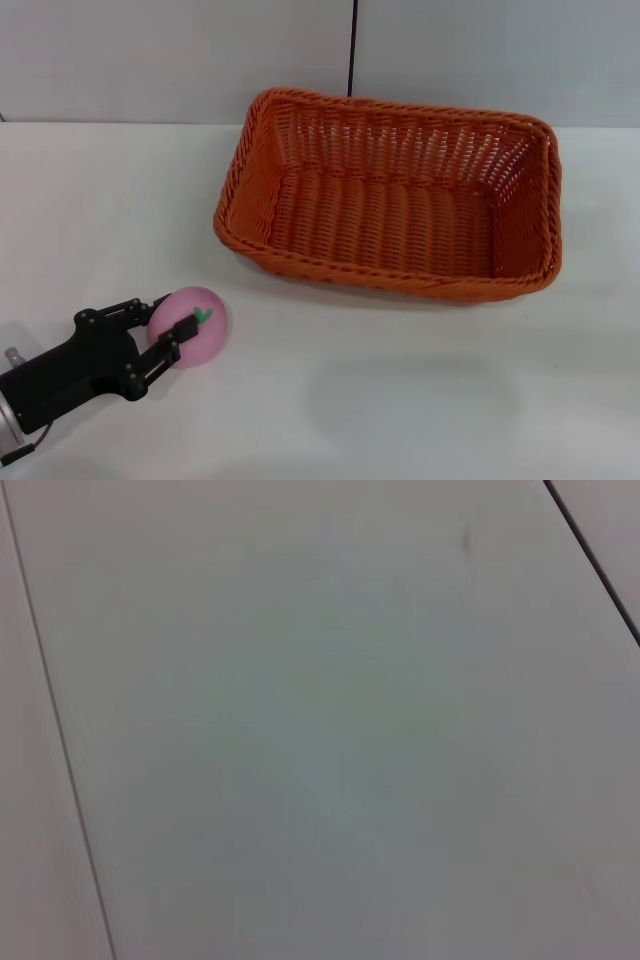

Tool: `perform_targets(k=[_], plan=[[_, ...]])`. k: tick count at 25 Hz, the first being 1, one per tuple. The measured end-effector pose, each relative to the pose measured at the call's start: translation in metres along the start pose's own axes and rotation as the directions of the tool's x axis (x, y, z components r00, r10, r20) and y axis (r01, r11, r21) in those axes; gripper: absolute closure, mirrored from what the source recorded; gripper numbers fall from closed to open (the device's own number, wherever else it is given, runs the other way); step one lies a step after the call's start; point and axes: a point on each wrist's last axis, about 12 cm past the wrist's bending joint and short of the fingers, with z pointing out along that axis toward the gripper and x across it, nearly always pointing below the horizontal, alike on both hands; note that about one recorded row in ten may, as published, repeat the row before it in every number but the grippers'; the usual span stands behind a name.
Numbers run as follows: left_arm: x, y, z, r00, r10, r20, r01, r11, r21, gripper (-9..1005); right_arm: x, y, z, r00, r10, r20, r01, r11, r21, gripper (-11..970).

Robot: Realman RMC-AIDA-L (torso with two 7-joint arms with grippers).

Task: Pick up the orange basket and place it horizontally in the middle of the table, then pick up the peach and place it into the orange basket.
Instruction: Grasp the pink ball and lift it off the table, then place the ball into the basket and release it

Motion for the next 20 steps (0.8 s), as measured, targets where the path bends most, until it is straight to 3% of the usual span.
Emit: perform_targets(k=[6, 11, 14, 15, 16, 18, 20], plan=[[-0.002, -0.003, -0.001, 0.999, -0.010, 0.033, 0.009, 1.000, 0.009, 647, 0.000, 0.000, -0.002, 1.000, 0.001, -0.001, -0.001, 1.000, 0.003, 511], [-0.011, -0.001, -0.007, 0.992, -0.020, 0.126, 0.022, 1.000, -0.019, 699, 0.000, 0.000, -0.002, 1.000, 0.001, 0.000, -0.001, 1.000, 0.002, 512], [-0.019, 0.009, -0.011, 0.972, -0.022, 0.236, 0.058, 0.988, -0.146, 724, 0.002, 0.000, -0.003, 1.000, 0.009, -0.001, -0.009, 1.000, 0.005, 512], [-0.019, 0.009, -0.011, 0.972, -0.022, 0.236, 0.058, 0.988, -0.146, 731, 0.002, 0.000, -0.003, 1.000, 0.009, -0.001, -0.009, 1.000, 0.005, 512], [-0.026, 0.014, -0.005, 0.949, -0.020, 0.315, 0.086, 0.976, -0.198, 739, 0.003, 0.001, -0.002, 1.000, 0.012, -0.001, -0.012, 1.000, 0.005, 512], [-0.029, 0.015, -0.002, 0.942, -0.020, 0.335, 0.092, 0.975, -0.203, 752, 0.003, 0.001, -0.002, 1.000, 0.013, -0.001, -0.013, 1.000, 0.004, 512], [-0.045, 0.018, 0.016, 0.909, -0.017, 0.417, 0.101, 0.979, -0.179, 764, 0.003, 0.001, -0.002, 1.000, 0.012, -0.001, -0.012, 1.000, 0.004, 512]])
